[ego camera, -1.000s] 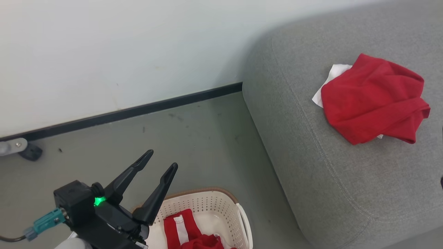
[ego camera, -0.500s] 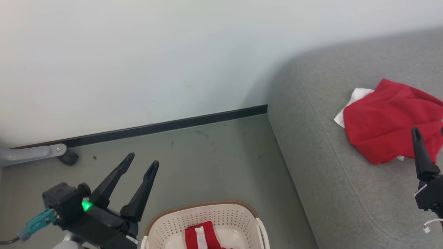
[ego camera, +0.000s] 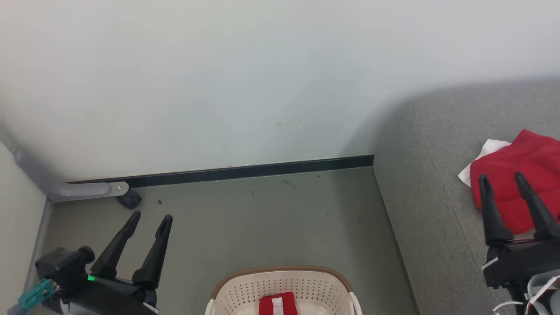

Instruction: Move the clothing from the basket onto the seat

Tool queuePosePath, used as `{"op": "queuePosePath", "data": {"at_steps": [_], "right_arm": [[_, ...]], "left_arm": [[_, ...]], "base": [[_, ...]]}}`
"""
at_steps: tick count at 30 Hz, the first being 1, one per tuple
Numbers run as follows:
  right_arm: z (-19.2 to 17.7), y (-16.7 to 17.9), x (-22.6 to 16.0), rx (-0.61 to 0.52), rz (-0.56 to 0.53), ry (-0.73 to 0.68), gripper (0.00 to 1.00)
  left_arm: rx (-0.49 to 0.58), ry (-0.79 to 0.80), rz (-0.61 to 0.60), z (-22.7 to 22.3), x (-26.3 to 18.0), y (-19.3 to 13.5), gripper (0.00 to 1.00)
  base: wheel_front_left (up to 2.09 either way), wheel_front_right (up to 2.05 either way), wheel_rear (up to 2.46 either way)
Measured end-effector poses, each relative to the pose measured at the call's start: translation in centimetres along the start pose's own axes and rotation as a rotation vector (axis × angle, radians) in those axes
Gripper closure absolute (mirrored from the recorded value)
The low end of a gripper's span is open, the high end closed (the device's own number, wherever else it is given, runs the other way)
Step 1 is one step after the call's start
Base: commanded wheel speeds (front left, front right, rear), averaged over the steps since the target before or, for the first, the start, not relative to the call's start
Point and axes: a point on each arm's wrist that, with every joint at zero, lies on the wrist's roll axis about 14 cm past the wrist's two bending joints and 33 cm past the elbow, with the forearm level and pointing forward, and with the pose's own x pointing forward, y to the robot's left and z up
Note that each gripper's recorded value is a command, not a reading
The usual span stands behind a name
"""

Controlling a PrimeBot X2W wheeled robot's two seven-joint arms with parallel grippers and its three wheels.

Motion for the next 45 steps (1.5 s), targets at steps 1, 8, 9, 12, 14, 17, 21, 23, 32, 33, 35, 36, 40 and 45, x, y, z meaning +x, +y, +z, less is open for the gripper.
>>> {"op": "queuePosePath", "data": {"at_steps": [1, 8, 9, 12, 14, 17, 21, 23, 32, 33, 35, 36, 40, 45], "right_arm": [[0.0, 0.5, 0.1, 0.008, 0.01, -0.007, 0.0], [-0.6, 3.3, -0.2, 0.033, 0.059, -0.029, 0.0], [-0.8, 3.5, -0.4, 0.034, 0.063, -0.029, 0.0], [-1.9, 4.0, -1.0, 0.005, 0.077, -0.015, 0.0], [-2.5, 4.4, -1.5, -0.004, 0.088, -0.009, 0.0], [-2.9, 5.0, -1.8, 0.007, 0.093, -0.022, 0.0], [-3.9, 4.9, -2.3, 0.035, 0.063, -0.02, 0.0], [-4.5, 5.1, -2.6, 0.051, 0.055, -0.009, 0.0], [-6.4, 5.4, -3.5, 0.071, 0.038, 0.033, 0.0], [-6.4, 5.4, -3.5, 0.07, 0.038, 0.033, 0.0], [-6.5, 5.5, -3.5, 0.072, 0.038, 0.029, 0.0], [-6.5, 5.5, -3.6, 0.073, 0.037, 0.032, 0.0], [-6.9, 5.4, -3.5, 0.074, 0.031, 0.04, 0.0], [-6.9, 5.4, -3.2, 0.074, 0.029, 0.035, 0.0]], "left_arm": [[0.001, 0.0, 0.021, -0.1, -0.4, 0.5, 0.0], [0.017, -0.022, 0.157, 0.3, -2.7, 2.9, 0.0], [0.016, -0.028, 0.173, 0.4, -2.9, 3.1, 0.0], [0.019, -0.037, 0.194, 0.5, -3.6, 3.3, 0.0], [0.028, -0.043, 0.21, 0.5, -4.2, 3.5, 0.0], [0.04, -0.054, 0.242, 0.8, -4.8, 4.2, 0.0], [0.025, -0.082, 0.252, 1.2, -4.8, 4.0, 0.0], [0.018, -0.088, 0.251, 1.1, -4.8, 3.7, 0.0], [0.039, -0.088, 0.274, 0.7, -5.3, 3.9, 0.0], [0.034, -0.084, 0.279, 0.5, -5.5, 3.9, 0.0], [0.027, -0.076, 0.288, 0.0, -5.7, 4.0, 0.0], [0.028, -0.077, 0.288, 0.0, -5.7, 4.0, 0.0], [0.028, -0.087, 0.284, 0.3, -5.5, 4.1, 0.0], [0.033, -0.093, 0.277, 0.3, -5.3, 4.1, 0.0]], "base": [[0.0, 0.0, 0.0], [0.0, 0.0, 0.0], [0.0, 0.0, 0.0], [0.0, 0.0, 0.0], [0.0, 0.0, 0.0], [0.0, 0.0, 0.0], [0.0, 0.0, 0.0], [0.0, 0.0, 0.0], [0.0, 0.0, 0.0], [0.0, 0.0, 0.0], [0.0, 0.0, 0.0], [0.0, 0.0, 0.0], [0.0, 0.0, 0.0], [0.0, 0.0, 0.0]]}}
